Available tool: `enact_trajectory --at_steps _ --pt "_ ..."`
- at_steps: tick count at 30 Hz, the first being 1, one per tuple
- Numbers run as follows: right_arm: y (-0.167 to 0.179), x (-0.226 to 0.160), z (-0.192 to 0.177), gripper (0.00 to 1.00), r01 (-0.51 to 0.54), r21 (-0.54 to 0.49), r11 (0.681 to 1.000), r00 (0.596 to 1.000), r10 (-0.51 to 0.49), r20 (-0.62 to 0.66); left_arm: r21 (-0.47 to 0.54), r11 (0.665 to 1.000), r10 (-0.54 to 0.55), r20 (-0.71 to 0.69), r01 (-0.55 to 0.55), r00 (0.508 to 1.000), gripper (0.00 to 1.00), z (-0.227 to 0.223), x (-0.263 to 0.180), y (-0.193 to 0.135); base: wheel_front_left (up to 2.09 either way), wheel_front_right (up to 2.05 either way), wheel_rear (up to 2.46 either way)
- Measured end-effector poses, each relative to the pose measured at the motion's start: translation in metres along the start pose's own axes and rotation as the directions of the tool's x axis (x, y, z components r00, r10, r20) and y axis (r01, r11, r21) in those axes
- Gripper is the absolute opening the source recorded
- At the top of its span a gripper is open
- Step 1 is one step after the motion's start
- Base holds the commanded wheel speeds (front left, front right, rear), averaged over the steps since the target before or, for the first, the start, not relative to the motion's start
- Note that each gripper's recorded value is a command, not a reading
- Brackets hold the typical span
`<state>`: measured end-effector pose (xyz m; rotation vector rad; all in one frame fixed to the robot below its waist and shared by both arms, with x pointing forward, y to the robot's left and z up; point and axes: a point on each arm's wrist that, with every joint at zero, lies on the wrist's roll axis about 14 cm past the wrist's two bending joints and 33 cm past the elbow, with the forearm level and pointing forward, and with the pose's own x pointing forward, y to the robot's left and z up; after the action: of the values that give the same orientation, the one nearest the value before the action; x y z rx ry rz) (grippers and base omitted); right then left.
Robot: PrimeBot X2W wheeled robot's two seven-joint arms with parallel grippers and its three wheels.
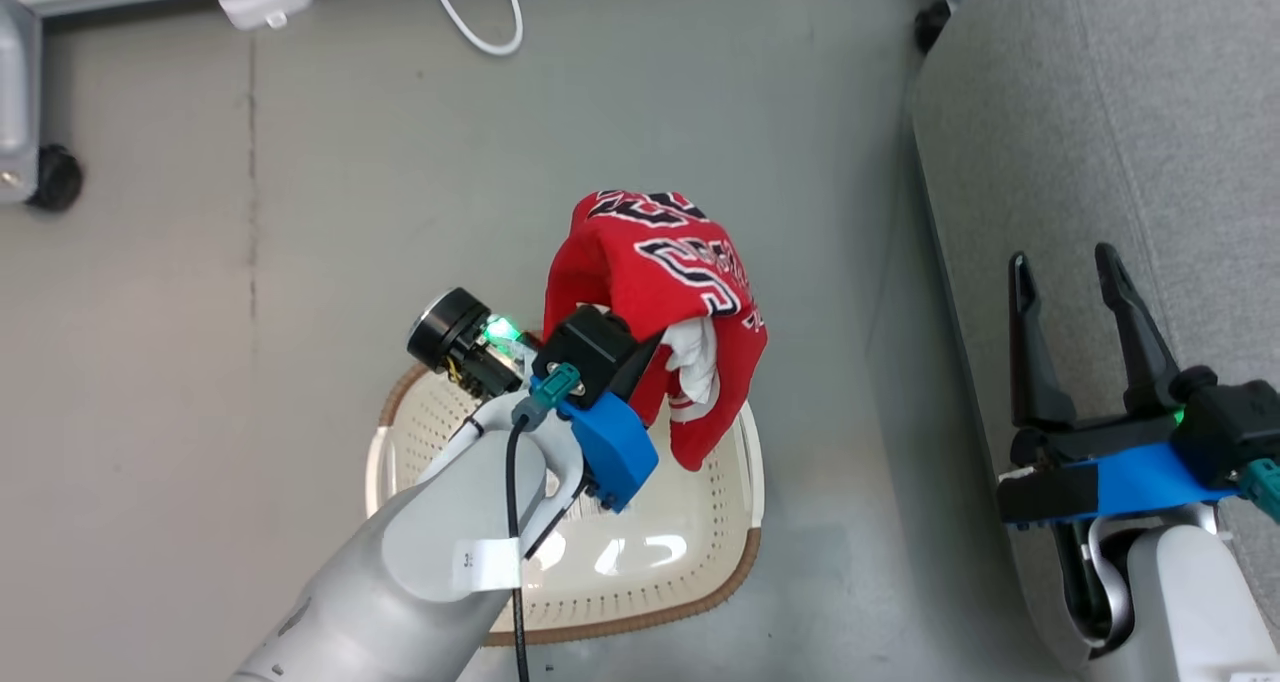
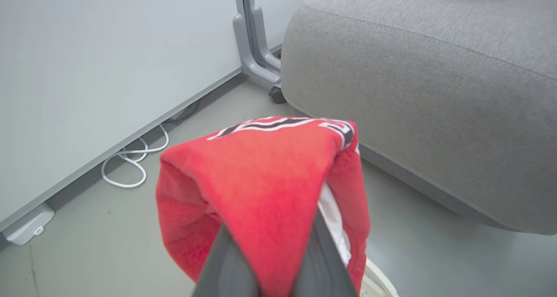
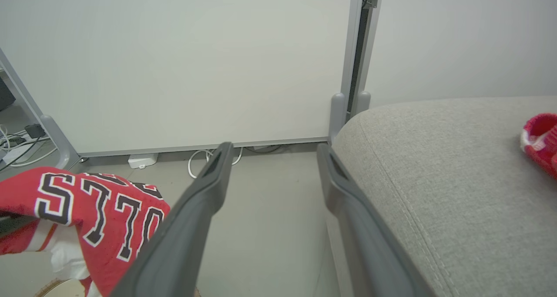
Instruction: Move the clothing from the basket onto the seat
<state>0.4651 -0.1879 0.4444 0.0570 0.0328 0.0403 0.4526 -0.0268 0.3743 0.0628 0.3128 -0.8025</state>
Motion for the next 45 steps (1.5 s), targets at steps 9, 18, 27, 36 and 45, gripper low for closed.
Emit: enact_trajectory --at_steps 9,18,27,36,45 --pt "0.008 -0.016 0.022 1.0 -0.016 0.006 1.0 0.999 0.016 0.039 0.059 0.996 0.054 0.204 -0.067 0.977 0.0 0.083 -0.015 0.01 0.0 0.0 0.0" --pt "0.008 -0.036 0.034 1.0 -0.012 0.015 1.0 0.998 0.011 0.058 0.111 0.989 0.052 0.354 -0.097 0.934 0.0 0.148 -0.033 0.003 0.0 0.0 0.0" --pt "0.007 -0.052 0.043 1.0 -0.008 0.025 1.0 0.997 0.006 0.077 0.156 0.982 0.034 0.43 -0.111 0.902 0.0 0.187 -0.047 -0.006 0.0 0.0 0.0" --pt "0.008 -0.059 0.05 1.0 -0.01 0.032 0.999 0.995 0.007 0.095 0.172 0.978 0.028 0.451 -0.118 0.892 0.0 0.199 -0.056 -0.011 0.0 0.0 0.0" --pt "0.027 -0.057 0.059 1.0 -0.067 0.011 0.998 0.991 0.065 0.119 0.173 0.978 0.03 0.453 -0.12 0.891 0.0 0.2 -0.058 -0.011 0.0 0.0 0.0"
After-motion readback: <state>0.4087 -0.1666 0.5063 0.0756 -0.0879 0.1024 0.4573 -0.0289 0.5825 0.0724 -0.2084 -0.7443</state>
